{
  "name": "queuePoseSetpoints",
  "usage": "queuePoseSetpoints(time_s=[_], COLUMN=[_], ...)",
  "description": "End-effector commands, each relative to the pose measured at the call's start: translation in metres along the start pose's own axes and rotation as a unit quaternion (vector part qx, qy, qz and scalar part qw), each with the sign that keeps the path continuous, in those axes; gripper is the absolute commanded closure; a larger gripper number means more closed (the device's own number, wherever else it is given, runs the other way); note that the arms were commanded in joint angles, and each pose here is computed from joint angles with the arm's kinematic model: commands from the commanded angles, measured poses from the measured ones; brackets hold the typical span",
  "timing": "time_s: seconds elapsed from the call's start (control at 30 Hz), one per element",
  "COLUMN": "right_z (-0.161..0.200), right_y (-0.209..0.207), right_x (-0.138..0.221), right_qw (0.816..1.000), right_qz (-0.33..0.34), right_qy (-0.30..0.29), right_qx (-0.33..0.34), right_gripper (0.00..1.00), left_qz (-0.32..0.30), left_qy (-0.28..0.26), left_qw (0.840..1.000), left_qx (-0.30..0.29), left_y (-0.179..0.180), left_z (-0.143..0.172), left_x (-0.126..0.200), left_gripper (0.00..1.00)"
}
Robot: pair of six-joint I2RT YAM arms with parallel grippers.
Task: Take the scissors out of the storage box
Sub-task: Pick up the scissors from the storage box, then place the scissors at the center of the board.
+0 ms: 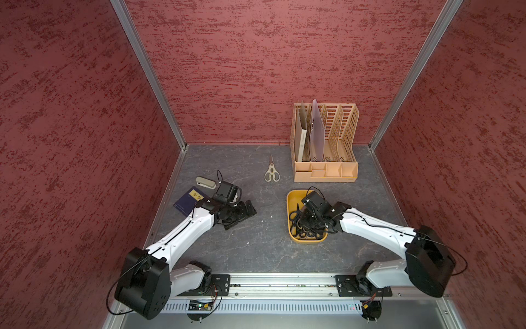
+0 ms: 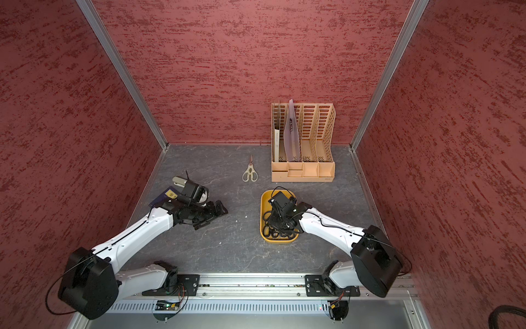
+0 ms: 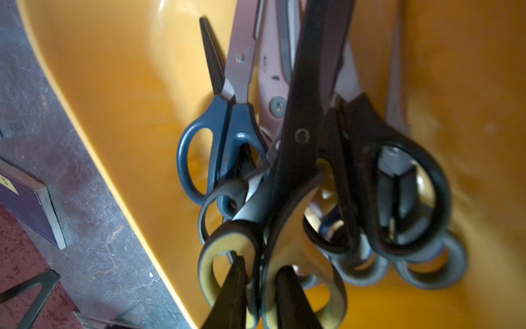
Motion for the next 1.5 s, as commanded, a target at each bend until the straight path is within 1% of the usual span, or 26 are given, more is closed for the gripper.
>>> queuePoseSetpoints(time_s=[0.0,0.17,0.33,0.37,0.5,0.7,0.8,1.0,1.2,1.47], right_z=[-0.004,-0.004,-0.007,-0.007,-0.009,-0.010,-0.011,-0.013,-0.011,-0.012], right_y=[0.004,0.022,0.070,0.079,0.121,0.159,0.166,0.160,0.151,0.138], right_x=[0.023,0.036,0.043,0.037,0.021,-0.020,-0.039,-0.071,-0.090,-0.106], right_qw=[0.999,0.998,0.992,0.991,0.984,0.977,0.972,0.958,0.956,0.955], right_qz=[0.006,0.007,-0.009,0.001,-0.003,-0.005,0.013,0.073,0.091,0.111], right_qy=[-0.026,-0.026,-0.029,-0.026,-0.015,0.011,0.026,0.049,0.061,0.066], right_qx=[0.020,0.058,0.120,0.132,0.176,0.211,0.233,0.271,0.273,0.266], right_gripper=[0.85,0.85,0.85,0.85,0.85,0.85,0.85,0.84,0.84,0.82], left_qz=[0.011,0.012,0.020,0.020,0.016,0.013,0.012,0.007,0.002,0.000], left_qy=[0.002,0.003,0.015,0.016,0.017,0.011,0.006,0.004,0.003,0.003], left_qw=[1.000,1.000,0.999,0.999,0.999,0.999,0.999,0.999,0.999,0.999], left_qx=[0.000,0.005,0.024,0.026,0.029,0.031,0.036,0.041,0.045,0.046], left_y=[0.003,0.008,0.017,0.019,0.025,0.033,0.038,0.047,0.052,0.054], left_z=[-0.003,-0.006,-0.006,-0.005,-0.004,0.000,0.002,0.003,0.002,-0.002], left_x=[0.000,0.000,-0.004,-0.004,-0.001,0.008,0.011,0.013,0.013,0.013], left_gripper=[0.00,0.00,0.00,0.00,0.00,0.00,0.00,0.00,0.00,0.00])
Point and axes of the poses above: each gripper's point midway between its finger pads, its own x axis back along the fingers, its own y axis along the line the jaws close on, z = x × y, the point moved 6 cm from there along x, back along the fingers, and after that the axes turned 5 degrees about x, right-handed, at the moved point
